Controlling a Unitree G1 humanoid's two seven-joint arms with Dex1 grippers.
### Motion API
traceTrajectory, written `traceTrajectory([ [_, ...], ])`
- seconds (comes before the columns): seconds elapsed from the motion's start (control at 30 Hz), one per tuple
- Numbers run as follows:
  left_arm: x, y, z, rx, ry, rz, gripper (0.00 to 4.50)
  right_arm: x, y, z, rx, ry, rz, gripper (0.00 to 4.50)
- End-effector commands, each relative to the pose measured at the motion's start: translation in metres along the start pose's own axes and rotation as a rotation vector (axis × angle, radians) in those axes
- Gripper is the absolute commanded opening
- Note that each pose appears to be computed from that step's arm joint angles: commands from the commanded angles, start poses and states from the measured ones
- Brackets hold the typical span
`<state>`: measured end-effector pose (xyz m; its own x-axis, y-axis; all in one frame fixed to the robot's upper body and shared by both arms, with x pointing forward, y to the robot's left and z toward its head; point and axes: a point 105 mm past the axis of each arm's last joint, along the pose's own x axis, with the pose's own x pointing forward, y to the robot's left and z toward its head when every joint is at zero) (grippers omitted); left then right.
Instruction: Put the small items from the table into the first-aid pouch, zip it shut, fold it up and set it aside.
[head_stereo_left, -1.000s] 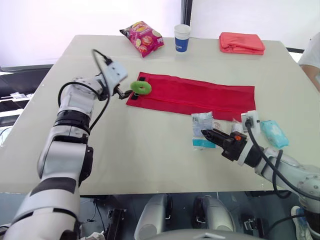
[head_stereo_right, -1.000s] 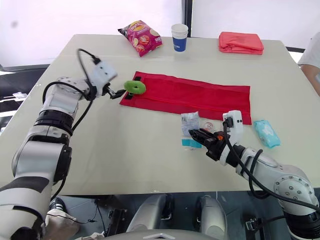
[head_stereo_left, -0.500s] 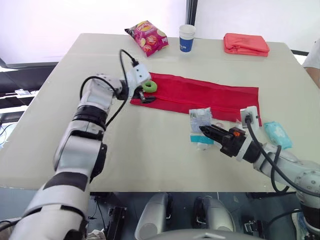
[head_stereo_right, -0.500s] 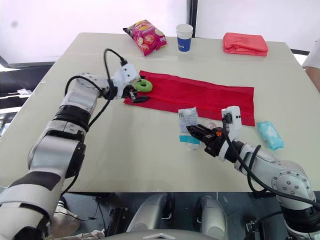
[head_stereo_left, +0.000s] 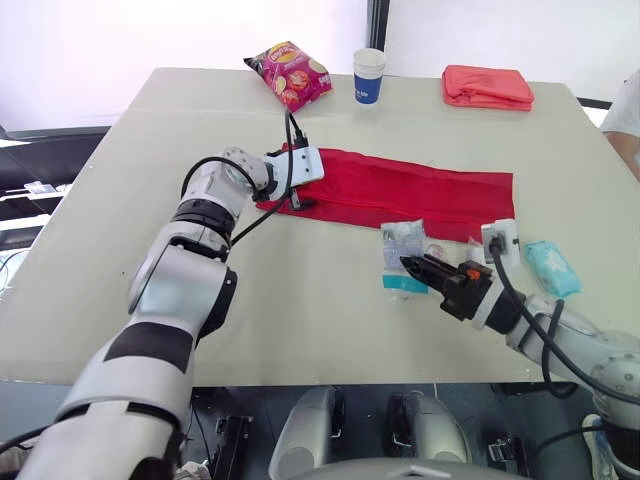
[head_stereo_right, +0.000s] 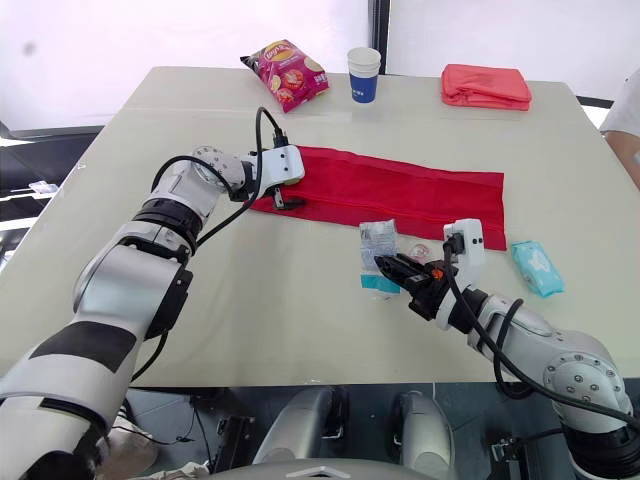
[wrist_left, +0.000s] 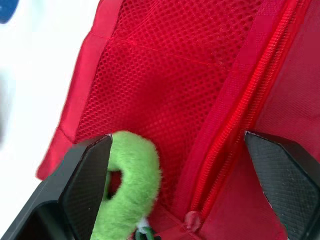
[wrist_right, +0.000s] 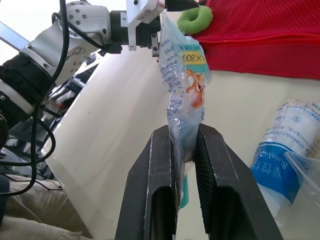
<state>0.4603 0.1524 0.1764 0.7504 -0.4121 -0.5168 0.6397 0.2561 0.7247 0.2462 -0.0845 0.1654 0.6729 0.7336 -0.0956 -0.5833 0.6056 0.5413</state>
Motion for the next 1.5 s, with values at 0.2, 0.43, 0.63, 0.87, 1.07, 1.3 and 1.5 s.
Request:
traceTrajectory([
  [0.2,0.011,-0.007,0.003,0.037,0.040,0.013,3.66,-0.004,0.009,0.011,-0.029,-0.055,0.023,0.06],
  [0.43,0.008,-0.023,0.011,-0.204,-0.068,-0.165,0.46,-0.006,0.010,0.010,-0.027,-0.055,0.017,0.06],
  [0.63,-0.014,-0.043,0.031,-0.475,-0.209,-0.516,0.00,-0.005,0.012,0.007,-0.019,-0.041,0.030,0.06],
  [0.87,-0.033,-0.058,0.061,-0.612,-0.306,-0.619,0.00,0.017,0.016,0.005,-0.001,0.008,0.088,0.06],
  [1.07,-0.040,-0.081,0.077,-0.600,-0.351,-0.582,0.00,0.058,0.007,0.000,0.050,0.089,0.090,0.06],
  [1.3,-0.051,-0.085,0.083,-0.608,-0.391,-0.545,0.00,0.074,-0.008,-0.032,0.068,0.249,0.059,0.06],
  [1.5,-0.059,-0.090,0.084,-0.613,-0.409,-0.560,0.00,0.085,-0.023,-0.040,0.080,0.304,0.021,0.06],
])
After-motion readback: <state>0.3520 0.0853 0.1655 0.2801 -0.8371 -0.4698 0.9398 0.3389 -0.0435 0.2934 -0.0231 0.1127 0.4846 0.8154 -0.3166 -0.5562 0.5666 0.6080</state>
